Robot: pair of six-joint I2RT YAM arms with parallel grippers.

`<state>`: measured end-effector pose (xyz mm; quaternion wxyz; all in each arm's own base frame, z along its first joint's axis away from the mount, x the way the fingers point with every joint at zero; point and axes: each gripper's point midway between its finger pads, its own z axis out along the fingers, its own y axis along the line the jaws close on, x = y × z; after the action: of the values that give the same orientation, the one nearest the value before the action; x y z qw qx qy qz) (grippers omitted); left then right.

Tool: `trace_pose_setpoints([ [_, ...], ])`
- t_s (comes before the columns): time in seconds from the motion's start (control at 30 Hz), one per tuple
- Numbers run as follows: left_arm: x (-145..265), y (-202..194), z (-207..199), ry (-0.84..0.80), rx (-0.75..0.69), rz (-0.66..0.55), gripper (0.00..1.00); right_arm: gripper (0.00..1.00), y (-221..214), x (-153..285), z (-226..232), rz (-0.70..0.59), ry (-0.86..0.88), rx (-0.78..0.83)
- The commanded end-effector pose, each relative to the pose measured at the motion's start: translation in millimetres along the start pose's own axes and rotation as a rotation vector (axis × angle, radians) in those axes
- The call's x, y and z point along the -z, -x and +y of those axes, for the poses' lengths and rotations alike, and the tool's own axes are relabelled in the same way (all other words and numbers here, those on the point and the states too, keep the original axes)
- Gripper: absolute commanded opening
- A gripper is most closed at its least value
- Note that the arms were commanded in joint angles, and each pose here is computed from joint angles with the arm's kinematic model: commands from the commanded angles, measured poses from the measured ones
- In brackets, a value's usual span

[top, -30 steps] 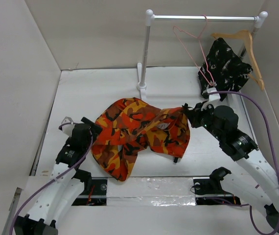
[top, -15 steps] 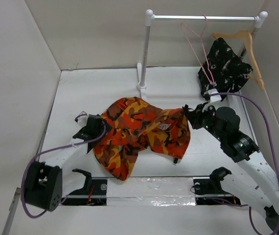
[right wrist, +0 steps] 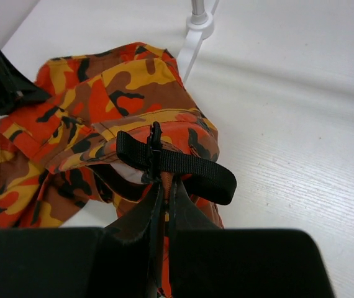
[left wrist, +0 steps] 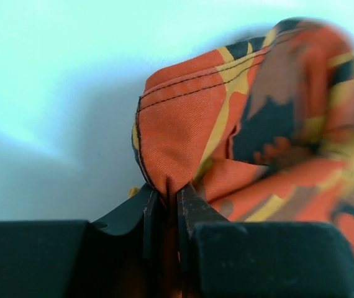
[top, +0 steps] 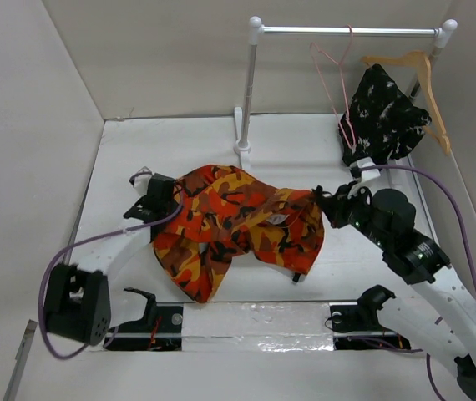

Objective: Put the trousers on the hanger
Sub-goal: Flatten out the trousers at the center of the board.

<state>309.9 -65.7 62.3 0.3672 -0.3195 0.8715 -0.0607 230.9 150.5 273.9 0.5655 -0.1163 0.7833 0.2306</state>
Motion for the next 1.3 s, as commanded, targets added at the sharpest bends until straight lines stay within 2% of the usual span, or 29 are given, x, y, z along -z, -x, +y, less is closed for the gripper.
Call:
trace_pose_setpoints([
  [0.0,51.8,74.7,-12.0,-0.057,0.005,-0.203,0.00,0.00,43.8,28.4,43.9,-0.092,0.172,0.025],
  [0.07,64.4,90.4,8.0,0.001,-0.004,-0.226,0.00,0.00,51.9,40.5,66.4,-0.087,0.257,0.035],
  [0.13,88.9,110.9,6.6,-0.036,0.000,-0.264,0.00,0.00,78.1,66.3,102.4,-0.128,0.409,0.044],
  [0.2,118.2,139.3,0.9,-0.090,0.015,-0.343,0.00,0.00,97.9,83.8,115.6,-0.159,0.466,0.045],
  [0.23,127.8,144.5,-1.3,-0.101,0.000,-0.355,0.00,0.00,123.9,106.4,124.6,-0.220,0.520,0.048],
  [0.3,154.9,174.6,-12.6,-0.123,-0.049,-0.424,0.00,0.00,146.5,127.2,126.7,-0.268,0.539,0.059],
  [0.33,159.5,178.1,-12.1,-0.101,-0.081,-0.412,0.00,0.00,175.2,151.4,128.1,-0.342,0.555,0.057],
  [0.4,172.8,197.8,-28.3,-0.108,-0.181,-0.406,0.00,0.00,191.5,169.9,120.9,-0.378,0.527,0.036],
  [0.47,171.6,204.5,-43.4,-0.137,-0.231,-0.381,0.00,0.00,204.2,176.5,101.1,-0.429,0.425,-0.005],
  [0.5,162.6,212.7,-55.6,-0.148,-0.243,-0.381,0.04,0.00,202.0,169.4,88.5,-0.428,0.351,-0.029],
  [0.53,152.9,210.0,-65.8,-0.180,-0.250,-0.353,0.21,0.00,198.6,158.9,64.1,-0.432,0.212,-0.060],
  [0.6,119.2,193.6,-94.9,-0.229,-0.272,-0.250,0.35,0.00,162.4,120.4,44.8,-0.335,0.075,-0.071],
  [0.63,107.2,182.0,-109.3,-0.245,-0.293,-0.217,0.61,0.00,149.9,107.0,28.6,-0.313,-0.024,-0.083],
  [0.67,102.1,154.4,-136.5,-0.297,-0.348,-0.173,0.71,0.00,138.3,94.8,21.8,-0.293,-0.072,-0.087],
  [0.7,81.8,135.1,-149.8,-0.286,-0.378,-0.123,0.78,0.00,111.2,74.4,9.1,-0.234,-0.150,-0.088],
  [0.73,74.5,125.7,-158.2,-0.264,-0.379,-0.123,0.85,0.00,100.9,66.9,0.2,-0.215,-0.198,-0.089],
  [0.77,74.5,107.9,-171.9,-0.276,-0.411,-0.111,0.87,0.00,94.6,60.3,-3.6,-0.210,-0.213,-0.096],
  [0.83,64.0,101.4,-172.8,-0.242,-0.412,-0.106,0.89,0.00,72.5,46.9,-17.2,-0.171,-0.254,-0.100],
  [0.9,69.1,100.0,-160.5,-0.220,-0.364,-0.115,0.90,0.00,63.7,41.8,-28.1,-0.161,-0.287,-0.096],
  [0.97,79.2,107.2,-141.1,-0.182,-0.287,-0.175,0.88,0.00,56.4,39.1,-41.8,-0.149,-0.327,-0.094],
  [1.1,107.3,85.5,-74.3,-0.182,-0.135,-0.229,0.80,0.00,52.8,35.1,-47.8,-0.155,-0.311,-0.085],
  [1.17,107.5,68.9,-47.4,-0.144,-0.102,-0.205,0.70,0.00,47.9,28.5,-45.7,-0.139,-0.283,-0.079],
  [1.23,106.5,47.0,-11.4,-0.063,-0.029,-0.163,0.52,0.00,43.9,23.7,-41.6,-0.127,-0.255,-0.072],
  [1.27,105.1,38.1,-1.3,-0.042,-0.002,-0.143,0.48,0.00,43.0,21.0,-37.4,-0.123,-0.229,-0.069],
])
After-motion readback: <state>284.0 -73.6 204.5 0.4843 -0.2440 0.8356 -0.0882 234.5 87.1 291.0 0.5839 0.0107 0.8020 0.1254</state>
